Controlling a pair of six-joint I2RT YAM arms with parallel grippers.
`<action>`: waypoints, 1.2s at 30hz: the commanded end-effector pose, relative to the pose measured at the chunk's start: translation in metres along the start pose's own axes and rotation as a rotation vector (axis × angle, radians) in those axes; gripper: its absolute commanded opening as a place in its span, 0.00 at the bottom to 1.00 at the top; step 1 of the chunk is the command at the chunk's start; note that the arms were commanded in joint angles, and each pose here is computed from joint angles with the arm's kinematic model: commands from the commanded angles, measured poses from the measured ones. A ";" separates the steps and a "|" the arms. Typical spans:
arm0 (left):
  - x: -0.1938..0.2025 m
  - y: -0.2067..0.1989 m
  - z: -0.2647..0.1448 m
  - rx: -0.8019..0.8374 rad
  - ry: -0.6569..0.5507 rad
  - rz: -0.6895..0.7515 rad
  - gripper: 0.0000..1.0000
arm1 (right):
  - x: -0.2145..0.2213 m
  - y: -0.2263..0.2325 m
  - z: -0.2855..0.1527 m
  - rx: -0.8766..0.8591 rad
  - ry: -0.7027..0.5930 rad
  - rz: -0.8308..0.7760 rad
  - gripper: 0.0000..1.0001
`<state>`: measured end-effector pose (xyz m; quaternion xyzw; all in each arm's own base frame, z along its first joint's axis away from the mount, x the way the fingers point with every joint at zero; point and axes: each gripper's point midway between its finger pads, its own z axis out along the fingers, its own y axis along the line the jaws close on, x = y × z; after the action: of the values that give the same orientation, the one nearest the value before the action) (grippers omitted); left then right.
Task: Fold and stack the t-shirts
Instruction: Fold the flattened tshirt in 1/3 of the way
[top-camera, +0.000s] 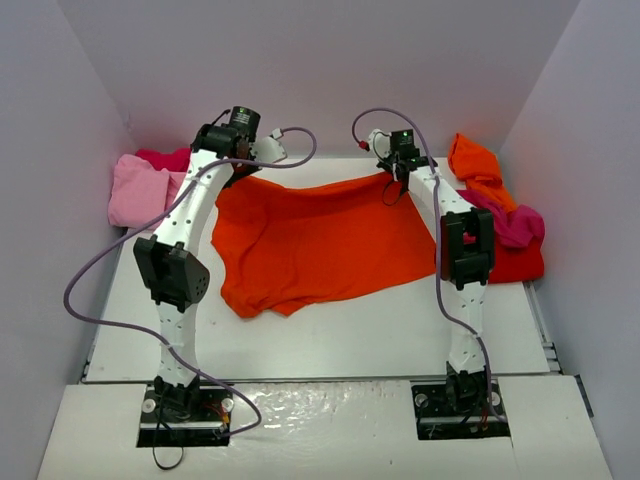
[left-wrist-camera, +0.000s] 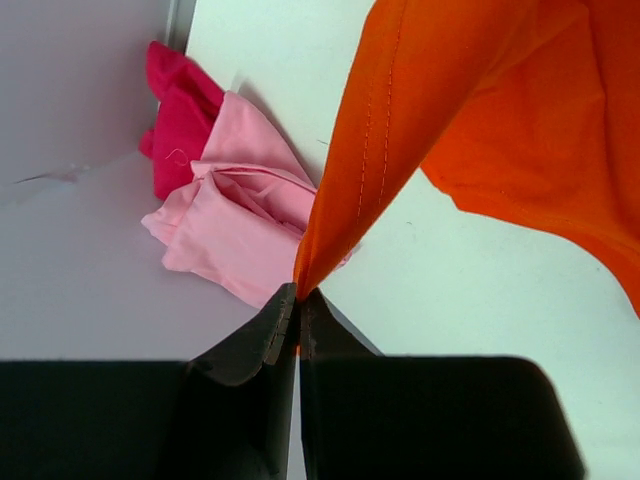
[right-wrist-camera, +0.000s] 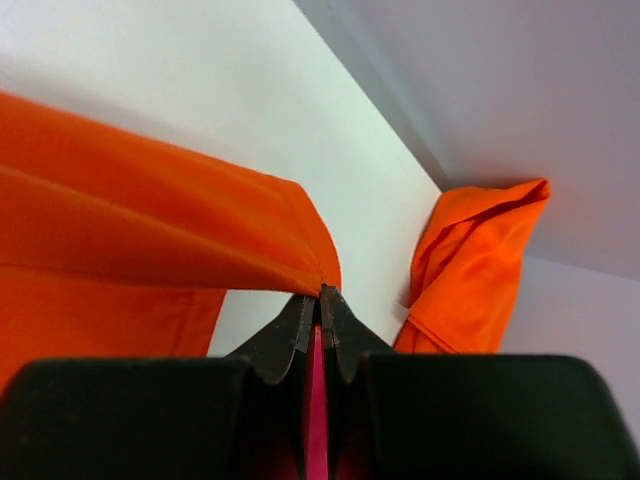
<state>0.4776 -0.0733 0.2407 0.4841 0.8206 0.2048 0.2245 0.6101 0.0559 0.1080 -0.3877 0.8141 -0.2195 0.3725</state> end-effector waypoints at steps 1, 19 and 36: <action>0.004 0.014 -0.051 -0.067 -0.031 -0.027 0.00 | -0.027 -0.052 -0.038 0.103 -0.096 0.021 0.00; 0.026 -0.056 -0.092 0.112 0.058 0.117 0.00 | 0.030 0.021 -0.072 -0.161 0.051 -0.209 0.00; 0.059 -0.137 -0.089 0.310 0.165 0.146 0.74 | 0.084 0.077 -0.087 -0.361 0.226 -0.283 0.60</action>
<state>0.3491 -0.1154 0.2200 0.5612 0.8077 0.1402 0.1140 0.4796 0.0447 0.0590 -0.5324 0.8140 -0.1550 0.1730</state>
